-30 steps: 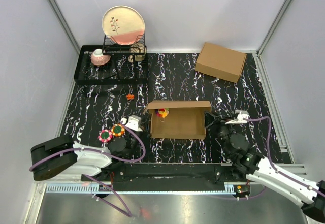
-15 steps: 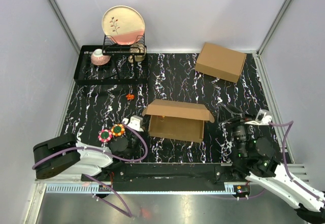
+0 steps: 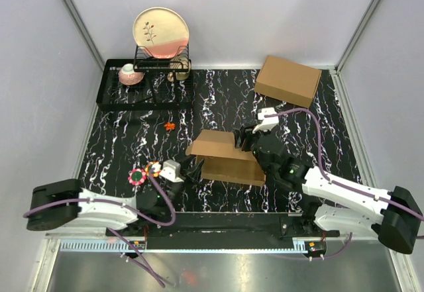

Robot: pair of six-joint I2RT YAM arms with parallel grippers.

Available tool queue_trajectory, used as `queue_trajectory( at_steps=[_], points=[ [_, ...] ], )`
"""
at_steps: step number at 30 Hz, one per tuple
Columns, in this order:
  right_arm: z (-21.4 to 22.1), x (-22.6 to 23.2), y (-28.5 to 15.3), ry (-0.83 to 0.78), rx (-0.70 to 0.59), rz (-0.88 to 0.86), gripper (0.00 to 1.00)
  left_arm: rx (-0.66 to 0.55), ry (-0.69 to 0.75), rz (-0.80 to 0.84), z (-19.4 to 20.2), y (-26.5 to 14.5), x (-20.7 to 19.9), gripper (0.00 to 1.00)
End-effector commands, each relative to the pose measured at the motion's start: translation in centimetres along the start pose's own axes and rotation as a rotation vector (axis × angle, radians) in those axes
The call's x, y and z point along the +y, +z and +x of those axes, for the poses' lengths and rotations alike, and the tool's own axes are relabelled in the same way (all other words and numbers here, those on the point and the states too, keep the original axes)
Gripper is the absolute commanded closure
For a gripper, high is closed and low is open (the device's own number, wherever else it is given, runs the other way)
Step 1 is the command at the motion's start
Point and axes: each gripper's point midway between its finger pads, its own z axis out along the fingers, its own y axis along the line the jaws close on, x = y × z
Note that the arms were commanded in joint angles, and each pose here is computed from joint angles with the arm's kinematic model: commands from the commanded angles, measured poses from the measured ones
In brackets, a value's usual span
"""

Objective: Fold the paper box

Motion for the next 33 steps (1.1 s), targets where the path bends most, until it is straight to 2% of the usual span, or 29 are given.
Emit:
queue_trajectory(
  at_steps=[1, 2, 3, 4, 6, 7, 8, 10, 11, 12, 14, 17, 18, 19, 20, 21, 22, 23, 26, 27, 30, 33],
  points=[
    [3.0, 0.0, 0.0, 0.045, 0.051, -0.019, 0.45, 0.019, -0.070, -0.045, 0.1, -2.8, 1.6, 0.53],
    [3.9, -0.1, 0.1, 0.042, 0.072, -0.014, 0.45, 0.041, -0.094, -0.040, 0.3, -3.0, 1.3, 0.53],
    [4.9, -0.3, 0.0, 0.037, 0.097, -0.013, 0.46, 0.111, -0.028, -0.022, 1.7, -3.4, 1.0, 0.53],
    [6.3, -0.7, 0.0, 0.039, 0.129, -0.002, 0.46, 0.097, -0.107, -0.020, 0.4, -3.3, 0.6, 0.53],
    [8.4, -1.2, -0.2, 0.052, 0.169, 0.004, 0.46, 0.157, -0.059, -0.023, 1.5, -4.0, 0.9, 0.53],
    [9.1, -1.4, -0.3, 0.056, 0.181, 0.006, 0.47, 0.140, -0.107, -0.019, 0.6, -4.1, 0.8, 0.53],
    [9.8, -1.5, -0.3, 0.057, 0.197, 0.006, 0.47, 0.164, -0.079, -0.015, 1.1, -4.6, 1.0, 0.53],
    [11.8, -2.2, -0.6, 0.055, 0.235, 0.018, 0.48, 0.149, -0.154, -0.027, -0.5, -4.7, 1.1, 0.53],
    [12.4, -2.2, -0.7, 0.062, 0.248, 0.016, 0.48, 0.173, -0.128, -0.036, -0.2, -5.0, 1.5, 0.53],
    [13.3, -2.7, -0.8, 0.061, 0.265, 0.026, 0.48, 0.157, -0.186, -0.036, -1.5, -4.9, 1.4, 0.53],
    [14.5, -3.1, -1.0, 0.060, 0.292, 0.036, 0.48, 0.160, -0.193, -0.051, -2.1, -5.0, 1.8, 0.52],
    [16.1, -3.7, -1.4, 0.043, 0.338, 0.047, 0.48, 0.104, -0.233, -0.076, -4.3, -4.6, 2.2, 0.50],
    [16.4, -3.8, -1.4, 0.033, 0.346, 0.051, 0.48, 0.094, -0.201, -0.095, -4.6, -4.4, 2.6, 0.48],
    [16.7, -3.9, -1.5, 0.027, 0.355, 0.054, 0.48, 0.081, -0.190, -0.113, -4.8, -4.3, 2.8, 0.38],
    [16.7, -4.1, -1.5, 0.028, 0.352, 0.061, 0.48, 0.035, -0.238, -0.139, -6.1, -3.9, 3.0, 0.32],
    [16.8, -4.3, -1.6, 0.033, 0.351, 0.065, 0.48, 0.039, -0.162, -0.137, -5.4, -3.6, 2.9, 0.26],
    [16.2, -4.2, -1.7, 0.049, 0.331, 0.060, 0.48, 0.029, -0.162, -0.131, -5.5, -3.2, 2.6, 0.17],
    [15.9, -4.1, -1.7, 0.060, 0.315, 0.055, 0.49, 0.019, -0.167, -0.111, -5.5, -2.5, 2.2, 0.14],
    [15.8, -4.5, -2.0, 0.043, 0.331, 0.067, 0.49, 0.107, -0.167, -0.077, -3.1, -0.4, 1.1, 0.14],
    [15.5, -4.2, -1.9, 0.036, 0.335, 0.066, 0.49, 0.150, -0.210, -0.095, -1.8, 0.4, 0.8, 0.13],
    [16.3, -4.6, -2.2, 0.011, 0.386, 0.090, 0.49, 0.229, -0.255, -0.155, 1.1, 2.1, 2.3, 0.14],
    [16.8, -5.4, -2.7, 0.015, 0.403, 0.121, 0.48, 0.256, -0.264, -0.224, 2.4, 3.6, 4.0, 0.13]
  ],
)
